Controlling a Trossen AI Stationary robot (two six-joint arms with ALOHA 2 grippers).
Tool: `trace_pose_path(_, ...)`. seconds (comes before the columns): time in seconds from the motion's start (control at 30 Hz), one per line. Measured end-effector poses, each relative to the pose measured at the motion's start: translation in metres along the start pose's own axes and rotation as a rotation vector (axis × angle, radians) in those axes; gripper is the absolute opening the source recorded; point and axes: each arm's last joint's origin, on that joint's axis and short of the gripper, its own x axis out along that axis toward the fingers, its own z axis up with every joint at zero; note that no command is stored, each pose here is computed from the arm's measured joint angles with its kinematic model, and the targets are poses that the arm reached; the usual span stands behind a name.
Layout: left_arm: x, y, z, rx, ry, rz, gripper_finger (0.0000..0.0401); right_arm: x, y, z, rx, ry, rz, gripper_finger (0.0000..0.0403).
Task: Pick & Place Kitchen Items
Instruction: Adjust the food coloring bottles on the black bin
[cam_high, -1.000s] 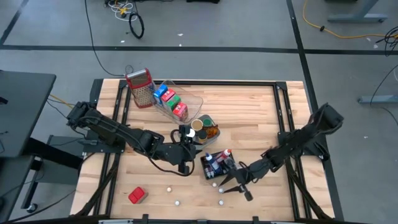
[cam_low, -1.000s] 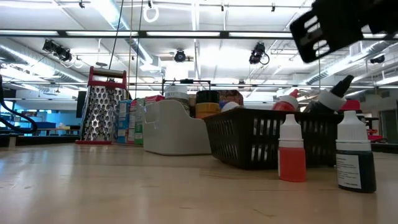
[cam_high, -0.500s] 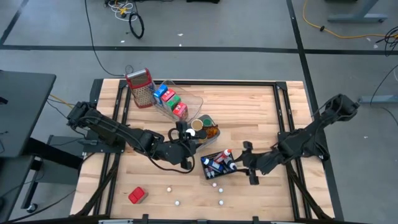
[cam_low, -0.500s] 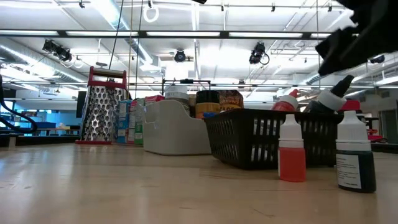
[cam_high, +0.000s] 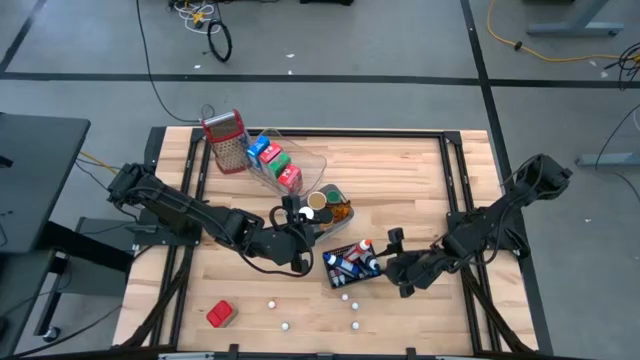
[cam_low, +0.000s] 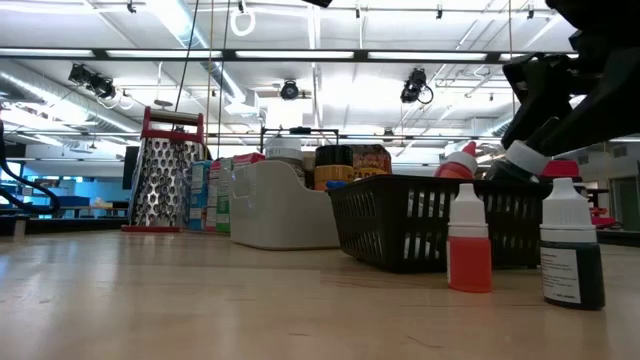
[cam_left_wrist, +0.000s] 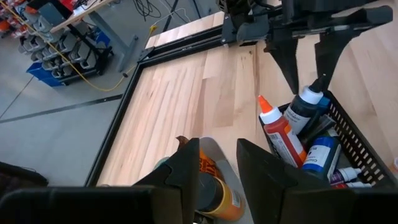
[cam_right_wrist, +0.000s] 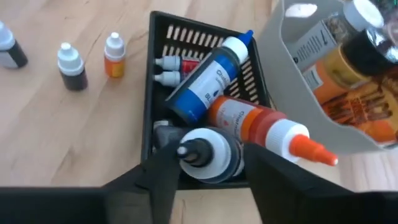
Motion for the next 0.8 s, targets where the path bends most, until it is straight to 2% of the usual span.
trace_pose_path(0.13, 0.000, 0.000, 0.000, -0.011, 0.000, 0.000, 0.0115, 0.000, 0.000, 0.000, -0.051, -0.001, -0.008, 0.0121)
trace_pose_path(0.27, 0.000, 0.000, 0.000, -0.011, 0.000, 0.000, 0.0115, 0.000, -0.003, 0.003, -0.062, -0.026, -0.079, 0.0049)
trace_pose_path(0.33, 0.000, 0.000, 0.000, -0.012, 0.000, 0.000, 0.0115, 0.001, -0.005, 0.004, -0.051, -0.030, -0.100, 0.0032)
trace_pose_path(0.53, 0.000, 0.000, 0.000, -0.018, -0.001, 0.000, 0.0115, 0.008, -0.018, 0.006, 0.042, -0.026, -0.095, 0.0038)
trace_pose_path(0.8, 0.000, 0.000, 0.000, -0.020, -0.001, 0.000, 0.0115, 0.018, -0.041, 0.013, 0.199, -0.053, -0.027, 0.0140)
